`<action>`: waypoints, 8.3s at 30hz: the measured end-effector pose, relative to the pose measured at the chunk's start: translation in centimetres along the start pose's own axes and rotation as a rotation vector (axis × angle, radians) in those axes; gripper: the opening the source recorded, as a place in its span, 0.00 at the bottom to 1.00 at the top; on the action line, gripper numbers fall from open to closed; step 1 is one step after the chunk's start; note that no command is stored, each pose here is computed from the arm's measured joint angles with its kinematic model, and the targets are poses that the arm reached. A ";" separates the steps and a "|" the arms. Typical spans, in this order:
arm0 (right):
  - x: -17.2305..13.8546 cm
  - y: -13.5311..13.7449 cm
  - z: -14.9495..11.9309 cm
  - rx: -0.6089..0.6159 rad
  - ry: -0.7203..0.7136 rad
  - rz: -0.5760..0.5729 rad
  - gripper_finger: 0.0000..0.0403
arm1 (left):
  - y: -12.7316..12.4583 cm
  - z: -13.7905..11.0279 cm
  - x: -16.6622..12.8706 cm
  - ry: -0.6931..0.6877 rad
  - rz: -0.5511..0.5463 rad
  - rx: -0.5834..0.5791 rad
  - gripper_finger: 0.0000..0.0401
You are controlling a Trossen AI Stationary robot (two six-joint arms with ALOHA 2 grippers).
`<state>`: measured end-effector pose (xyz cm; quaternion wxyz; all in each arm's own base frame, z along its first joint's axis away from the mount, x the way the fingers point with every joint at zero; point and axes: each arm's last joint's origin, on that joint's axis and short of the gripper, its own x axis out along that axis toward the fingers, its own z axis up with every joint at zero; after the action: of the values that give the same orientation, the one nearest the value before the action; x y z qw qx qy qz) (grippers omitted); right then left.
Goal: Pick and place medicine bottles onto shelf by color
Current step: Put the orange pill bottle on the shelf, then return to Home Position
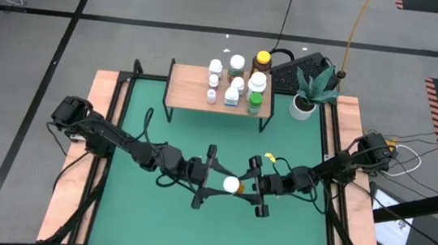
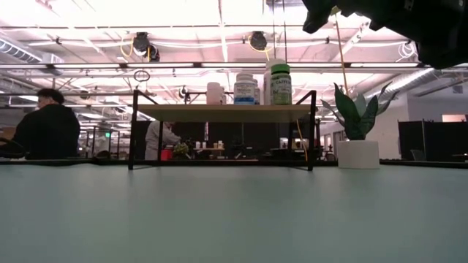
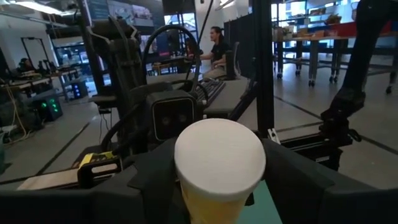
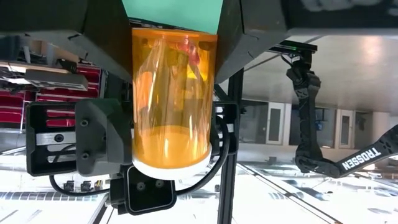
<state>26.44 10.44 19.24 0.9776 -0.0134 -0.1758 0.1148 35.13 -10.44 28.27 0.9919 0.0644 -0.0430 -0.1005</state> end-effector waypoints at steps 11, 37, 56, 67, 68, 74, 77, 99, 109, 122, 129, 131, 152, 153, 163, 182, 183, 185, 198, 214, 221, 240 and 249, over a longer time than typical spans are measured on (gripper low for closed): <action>-0.5 -0.4 -0.8 -0.065 0.081 -0.130 0.64 | 0.5 -0.3 0.0 0.042 0.122 -0.013 0.55; -2.9 -1.0 -1.2 0.012 0.114 -0.247 0.78 | 13.9 5.4 -12.7 0.423 0.796 -0.049 0.55; -2.9 -1.0 -1.5 0.015 0.146 -0.246 0.78 | 24.5 0.3 -16.9 0.378 0.953 -0.176 0.55; -2.9 -1.2 -1.5 0.020 0.146 -0.253 0.78 | 25.6 -4.2 -17.2 0.447 0.928 -0.235 0.54; -2.9 -1.2 -1.5 0.020 0.146 -0.253 0.78 | 25.7 -4.4 -17.2 0.453 0.927 -0.230 0.54; -2.9 -1.2 -1.5 0.020 0.145 -0.254 0.78 | 26.3 -4.7 -17.3 0.444 0.942 -0.225 0.55; -2.9 -1.2 -1.5 0.019 0.145 -0.255 0.78 | 26.4 -4.6 -17.4 0.428 0.950 -0.221 0.55; -2.9 -1.2 -1.5 0.039 0.141 -0.256 0.78 | 27.4 -5.6 -17.5 0.406 0.955 -0.279 0.55; -2.9 -1.2 -1.6 0.037 0.147 -0.255 0.78 | 27.5 -5.4 -17.6 0.390 0.949 -0.276 0.55; -2.9 -1.2 -1.6 0.037 0.147 -0.255 0.78 | 27.5 -5.3 -17.5 0.381 0.944 -0.267 0.57; -2.9 -1.2 -1.6 0.037 0.147 -0.253 0.78 | 27.5 -5.3 -17.5 0.383 0.944 -0.264 0.57; -2.9 -1.2 -1.6 0.037 0.147 -0.253 0.78 | 27.5 -5.3 -17.6 0.384 0.943 -0.261 0.57; -2.9 -1.2 -1.5 0.039 0.140 -0.253 0.78 | 27.6 -5.3 -17.6 0.377 0.953 -0.260 0.73; -2.9 -1.2 -1.5 0.039 0.140 -0.253 0.78 | 27.6 -5.2 -17.5 0.373 0.953 -0.258 0.74; -2.9 -1.2 -1.5 0.039 0.140 -0.253 0.78 | 27.7 -3.7 -17.5 0.341 0.950 -0.194 0.75; -2.9 -1.1 -1.7 0.034 0.162 -0.248 0.78 | 25.0 -3.3 -16.6 0.779 0.971 -0.077 0.71; -2.9 -1.1 -1.7 0.034 0.162 -0.248 0.78 | 25.0 -3.4 -16.6 0.783 0.971 -0.079 0.71; -2.9 -1.1 -1.7 0.034 0.162 -0.248 0.78 | 25.0 -3.5 -16.6 0.791 0.970 -0.080 0.71; -2.9 -1.1 -1.7 0.034 0.162 -0.248 0.78 | 25.2 -3.1 -16.4 0.737 0.990 -0.075 0.71; -3.0 -1.1 -2.2 0.022 0.209 -0.244 0.78 | 22.8 -0.6 -16.3 0.660 0.959 -0.092 0.71; -3.0 -1.1 -2.3 0.061 0.217 -0.247 0.78 | 17.4 2.6 -17.8 0.521 0.867 -0.140 0.71; -5.4 -2.2 1.8 -0.054 0.379 -0.165 0.03 | 4.8 -3.9 -20.2 0.154 0.404 -0.079 0.05; -10.8 -3.8 4.4 -0.049 0.210 -0.061 0.00 | 4.3 -2.3 -23.7 0.095 0.374 -0.042 0.03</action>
<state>15.93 4.24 19.91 0.9931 -0.0436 -0.0757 0.0787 13.07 -1.12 24.90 0.9953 0.0395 -0.0055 0.0879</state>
